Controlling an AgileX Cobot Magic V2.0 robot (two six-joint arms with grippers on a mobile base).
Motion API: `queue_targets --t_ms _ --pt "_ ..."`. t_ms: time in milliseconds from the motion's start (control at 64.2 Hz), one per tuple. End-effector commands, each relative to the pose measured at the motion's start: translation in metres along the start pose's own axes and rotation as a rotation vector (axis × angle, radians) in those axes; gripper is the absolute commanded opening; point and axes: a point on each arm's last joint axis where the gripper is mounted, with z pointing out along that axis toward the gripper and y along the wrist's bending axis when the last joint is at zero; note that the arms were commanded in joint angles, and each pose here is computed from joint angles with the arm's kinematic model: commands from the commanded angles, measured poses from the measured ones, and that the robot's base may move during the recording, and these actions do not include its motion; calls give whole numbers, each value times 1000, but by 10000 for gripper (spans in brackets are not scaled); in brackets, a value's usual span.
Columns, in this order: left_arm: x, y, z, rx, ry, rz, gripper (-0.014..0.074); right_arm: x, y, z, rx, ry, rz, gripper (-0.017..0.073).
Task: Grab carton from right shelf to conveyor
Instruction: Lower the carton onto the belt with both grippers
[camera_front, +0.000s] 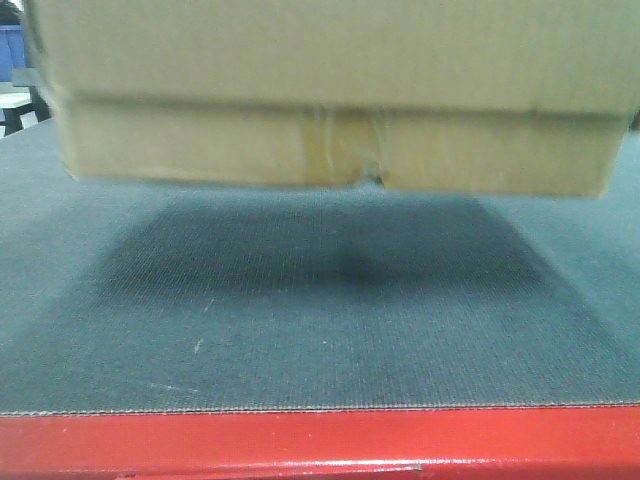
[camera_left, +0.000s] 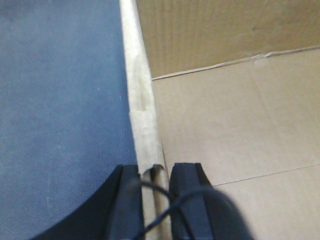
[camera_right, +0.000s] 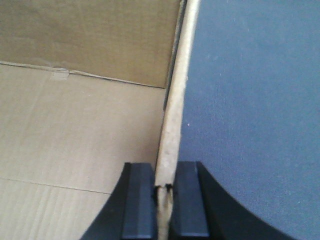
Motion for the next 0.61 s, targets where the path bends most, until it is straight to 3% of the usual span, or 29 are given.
queue_targets --t_ms 0,233,342,451,514,591 --pt "-2 -10 17 28 -10 14 -16 -4 1 17 -14 -46 -4 -59" --pt "0 -15 48 21 7 26 -16 4 5 58 -10 21 -12 -52" --pt "0 -13 53 17 9 21 27 6 5 63 -9 33 -13 104" --pt "0 -7 55 6 11 12 210 6 5 63 -9 35 -13 416" --pt "0 -7 55 3 17 12 381 6 4 63 -7 40 -13 581" --pt "3 -5 54 -12 48 10 562 6 4 60 -5 47 -12 568"
